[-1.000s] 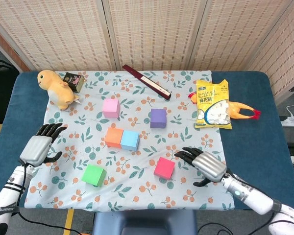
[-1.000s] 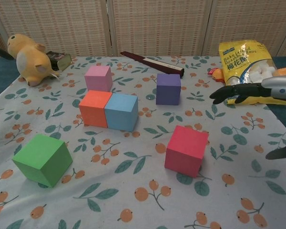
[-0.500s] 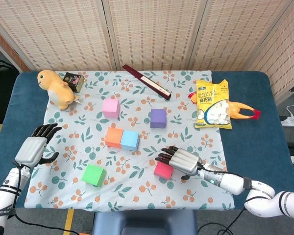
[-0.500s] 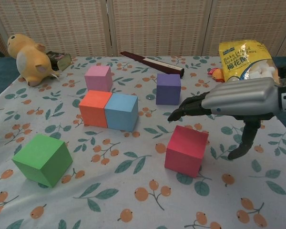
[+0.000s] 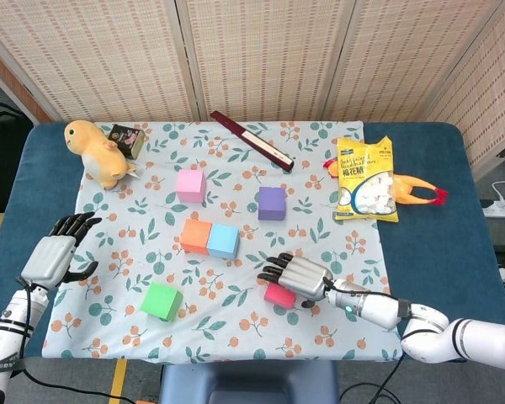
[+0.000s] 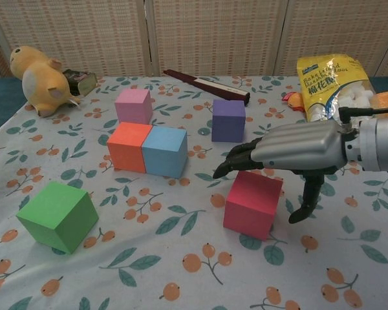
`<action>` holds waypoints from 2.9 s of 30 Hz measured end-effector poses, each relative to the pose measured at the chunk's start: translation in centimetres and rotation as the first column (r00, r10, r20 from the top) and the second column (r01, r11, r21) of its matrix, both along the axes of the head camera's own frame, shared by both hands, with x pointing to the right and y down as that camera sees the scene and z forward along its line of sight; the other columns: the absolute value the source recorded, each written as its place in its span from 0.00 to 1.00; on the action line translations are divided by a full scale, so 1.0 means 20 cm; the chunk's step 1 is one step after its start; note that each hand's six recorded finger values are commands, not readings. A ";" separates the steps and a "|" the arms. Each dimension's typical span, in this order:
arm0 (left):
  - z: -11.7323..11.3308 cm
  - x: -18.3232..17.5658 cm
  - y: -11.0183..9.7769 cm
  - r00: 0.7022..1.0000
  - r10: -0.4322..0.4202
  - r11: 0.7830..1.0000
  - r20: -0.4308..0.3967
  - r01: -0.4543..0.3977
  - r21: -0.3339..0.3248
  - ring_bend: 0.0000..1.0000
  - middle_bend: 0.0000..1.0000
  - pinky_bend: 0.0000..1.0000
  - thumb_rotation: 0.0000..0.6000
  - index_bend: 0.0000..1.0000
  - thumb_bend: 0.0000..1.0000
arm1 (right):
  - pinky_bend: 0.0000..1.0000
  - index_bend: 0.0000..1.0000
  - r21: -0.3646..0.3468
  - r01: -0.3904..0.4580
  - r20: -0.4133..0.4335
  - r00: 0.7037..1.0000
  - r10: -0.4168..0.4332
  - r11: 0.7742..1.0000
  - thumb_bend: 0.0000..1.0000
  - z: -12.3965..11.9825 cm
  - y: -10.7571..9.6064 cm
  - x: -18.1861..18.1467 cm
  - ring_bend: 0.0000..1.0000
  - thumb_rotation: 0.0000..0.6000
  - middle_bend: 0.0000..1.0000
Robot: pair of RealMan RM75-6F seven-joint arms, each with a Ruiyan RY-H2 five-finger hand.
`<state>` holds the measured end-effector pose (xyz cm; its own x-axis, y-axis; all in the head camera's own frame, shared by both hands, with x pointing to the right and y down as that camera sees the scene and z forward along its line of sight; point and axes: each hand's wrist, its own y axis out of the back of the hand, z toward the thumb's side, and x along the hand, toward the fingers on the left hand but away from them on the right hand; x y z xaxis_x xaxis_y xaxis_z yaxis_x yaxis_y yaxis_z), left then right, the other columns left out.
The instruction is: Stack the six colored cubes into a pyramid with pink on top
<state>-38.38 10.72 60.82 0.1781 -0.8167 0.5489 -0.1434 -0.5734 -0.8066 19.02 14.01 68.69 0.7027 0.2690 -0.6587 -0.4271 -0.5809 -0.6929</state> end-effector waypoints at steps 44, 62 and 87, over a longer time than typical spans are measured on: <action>-0.01 -0.02 0.03 0.999 -0.009 1.000 -0.037 0.010 0.016 0.01 0.05 0.08 1.00 0.12 0.34 | 0.16 0.24 -0.003 -0.673 -0.032 0.739 0.672 0.740 0.03 0.13 -0.34 -0.14 0.20 1.00 0.44; -0.02 -0.02 0.03 0.999 -0.006 1.000 -0.041 0.007 0.019 0.01 0.04 0.08 1.00 0.11 0.35 | 0.16 0.00 0.011 -0.691 -0.082 0.719 0.690 0.722 0.03 0.16 -0.38 -0.22 0.12 1.00 0.29; -0.02 -0.01 0.03 0.999 -0.001 1.000 -0.052 0.002 0.019 0.00 0.03 0.08 1.00 0.11 0.34 | 0.14 0.16 0.054 -0.678 -0.032 0.733 0.680 0.733 0.04 0.21 -0.36 -0.29 0.18 1.00 0.40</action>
<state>-38.67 11.37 60.50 0.2043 -0.8274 0.5232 -0.1863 -0.5576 -0.8090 13.24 6.80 72.83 0.2934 0.6864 -0.6654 0.0391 -0.7040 -0.7091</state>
